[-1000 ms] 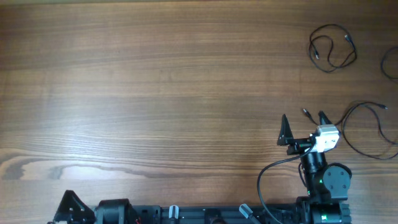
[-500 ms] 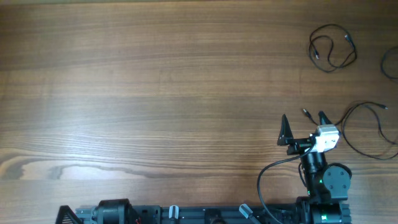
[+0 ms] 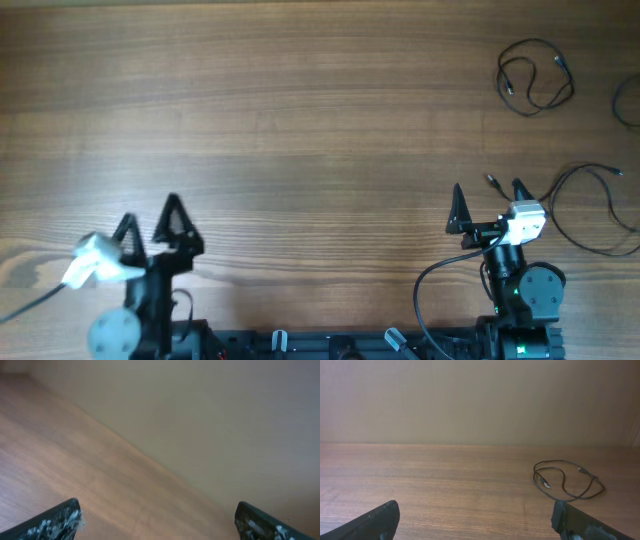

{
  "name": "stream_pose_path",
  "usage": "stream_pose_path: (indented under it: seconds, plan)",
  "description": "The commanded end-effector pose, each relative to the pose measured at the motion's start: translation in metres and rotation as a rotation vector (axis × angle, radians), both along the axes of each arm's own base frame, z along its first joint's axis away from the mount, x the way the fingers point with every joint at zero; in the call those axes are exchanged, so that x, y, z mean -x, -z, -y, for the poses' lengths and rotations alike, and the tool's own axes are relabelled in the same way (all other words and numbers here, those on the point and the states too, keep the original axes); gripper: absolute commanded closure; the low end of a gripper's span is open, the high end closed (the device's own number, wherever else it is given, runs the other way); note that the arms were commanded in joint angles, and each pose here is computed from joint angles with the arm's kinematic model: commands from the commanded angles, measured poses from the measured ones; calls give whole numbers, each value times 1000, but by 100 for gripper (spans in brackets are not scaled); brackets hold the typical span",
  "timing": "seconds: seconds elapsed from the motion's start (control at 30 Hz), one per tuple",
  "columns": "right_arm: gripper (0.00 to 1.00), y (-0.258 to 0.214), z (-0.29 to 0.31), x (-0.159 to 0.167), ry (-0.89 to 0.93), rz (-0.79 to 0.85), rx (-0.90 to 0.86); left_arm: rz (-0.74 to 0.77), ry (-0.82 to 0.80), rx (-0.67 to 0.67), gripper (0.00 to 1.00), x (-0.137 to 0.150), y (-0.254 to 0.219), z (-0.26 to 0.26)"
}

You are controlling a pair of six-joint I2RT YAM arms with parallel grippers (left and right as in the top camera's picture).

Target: Untangle cables

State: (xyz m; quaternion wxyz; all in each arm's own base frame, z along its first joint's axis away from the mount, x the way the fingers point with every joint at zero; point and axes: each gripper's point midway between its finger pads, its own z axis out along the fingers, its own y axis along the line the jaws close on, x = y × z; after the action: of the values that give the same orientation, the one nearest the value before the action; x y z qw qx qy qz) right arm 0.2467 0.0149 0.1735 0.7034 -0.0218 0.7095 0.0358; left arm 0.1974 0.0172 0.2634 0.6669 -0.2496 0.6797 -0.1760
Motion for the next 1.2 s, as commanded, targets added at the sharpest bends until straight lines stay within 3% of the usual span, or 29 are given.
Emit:
stream_pose_path:
  seconds: [0.0, 0.1, 0.27, 0.7, 0.83, 1.07, 1.17]
  plan:
    - [0, -2, 1, 0, 7, 12, 17, 2, 79, -67, 0, -26, 38, 11]
    - [0, -2, 1, 0, 7, 12, 17, 24, 80, -89, 0, -39, 60, 11]
    - [0, -2, 1, 0, 7, 12, 17, -37, 133, -235, 0, -44, 92, 18]
    - [0, -2, 1, 0, 7, 12, 17, -7, 156, -247, 0, -49, 101, 22]
    - [0, -2, 1, 0, 7, 12, 17, -23, 198, -396, 0, -49, 105, 28]
    - [0, -2, 1, 0, 7, 12, 17, -25, 197, -431, 0, -49, 106, 27]
    - [0, -2, 1, 0, 7, 12, 17, -25, 206, -560, 0, -49, 106, 28]
